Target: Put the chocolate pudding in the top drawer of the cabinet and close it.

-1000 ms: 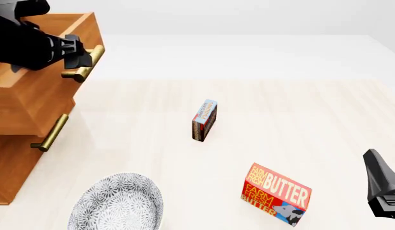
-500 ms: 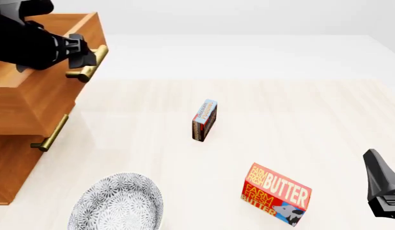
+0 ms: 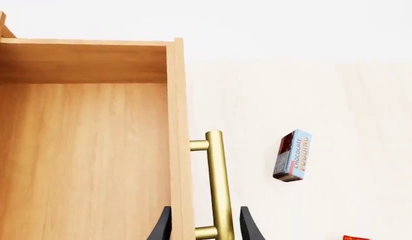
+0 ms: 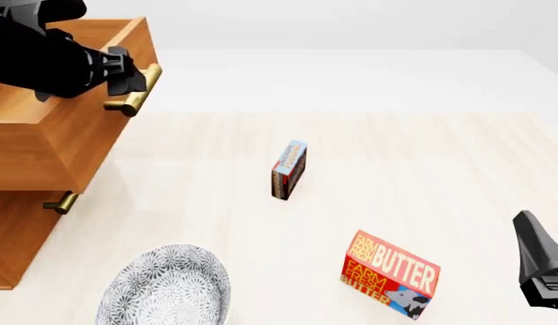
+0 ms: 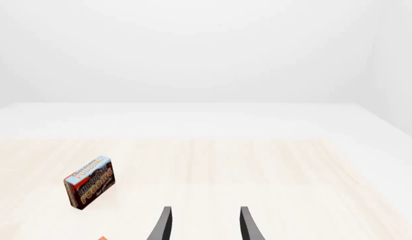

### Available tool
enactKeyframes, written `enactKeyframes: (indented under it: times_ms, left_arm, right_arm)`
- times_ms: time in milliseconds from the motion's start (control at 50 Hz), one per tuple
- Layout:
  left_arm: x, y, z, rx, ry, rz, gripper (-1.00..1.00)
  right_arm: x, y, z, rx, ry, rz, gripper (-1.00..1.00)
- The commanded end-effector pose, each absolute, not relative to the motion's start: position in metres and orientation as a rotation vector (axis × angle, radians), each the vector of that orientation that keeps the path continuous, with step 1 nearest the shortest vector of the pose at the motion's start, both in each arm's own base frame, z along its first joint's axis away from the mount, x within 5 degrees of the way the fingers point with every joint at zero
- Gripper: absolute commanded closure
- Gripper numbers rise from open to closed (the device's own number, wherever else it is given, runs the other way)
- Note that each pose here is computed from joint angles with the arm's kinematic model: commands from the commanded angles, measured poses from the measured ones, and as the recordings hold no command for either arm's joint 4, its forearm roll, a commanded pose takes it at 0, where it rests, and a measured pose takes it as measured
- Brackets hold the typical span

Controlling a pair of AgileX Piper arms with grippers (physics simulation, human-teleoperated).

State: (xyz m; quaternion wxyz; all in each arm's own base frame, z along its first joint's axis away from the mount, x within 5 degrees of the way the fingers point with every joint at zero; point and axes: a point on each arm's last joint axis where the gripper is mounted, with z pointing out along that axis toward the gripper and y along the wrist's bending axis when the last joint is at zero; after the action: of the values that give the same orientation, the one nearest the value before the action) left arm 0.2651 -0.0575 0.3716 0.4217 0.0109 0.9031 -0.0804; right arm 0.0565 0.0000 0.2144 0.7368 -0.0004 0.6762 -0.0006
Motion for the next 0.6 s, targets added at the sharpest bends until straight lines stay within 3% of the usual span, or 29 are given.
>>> enactKeyframes:
  times_ms: [20,600]
  left_arm:
    - [0.275,-0.068,0.354,0.058,2.313,-0.223,-1.00]
    - [0.283,-0.083,0.351,0.095,2.311,-0.249,-1.00]
  right_arm:
    - [0.057,0.000,0.214,-0.001,1.485,-0.001,-1.00]
    - [0.057,0.000,0.214,-0.001,1.485,-0.001,-1.00]
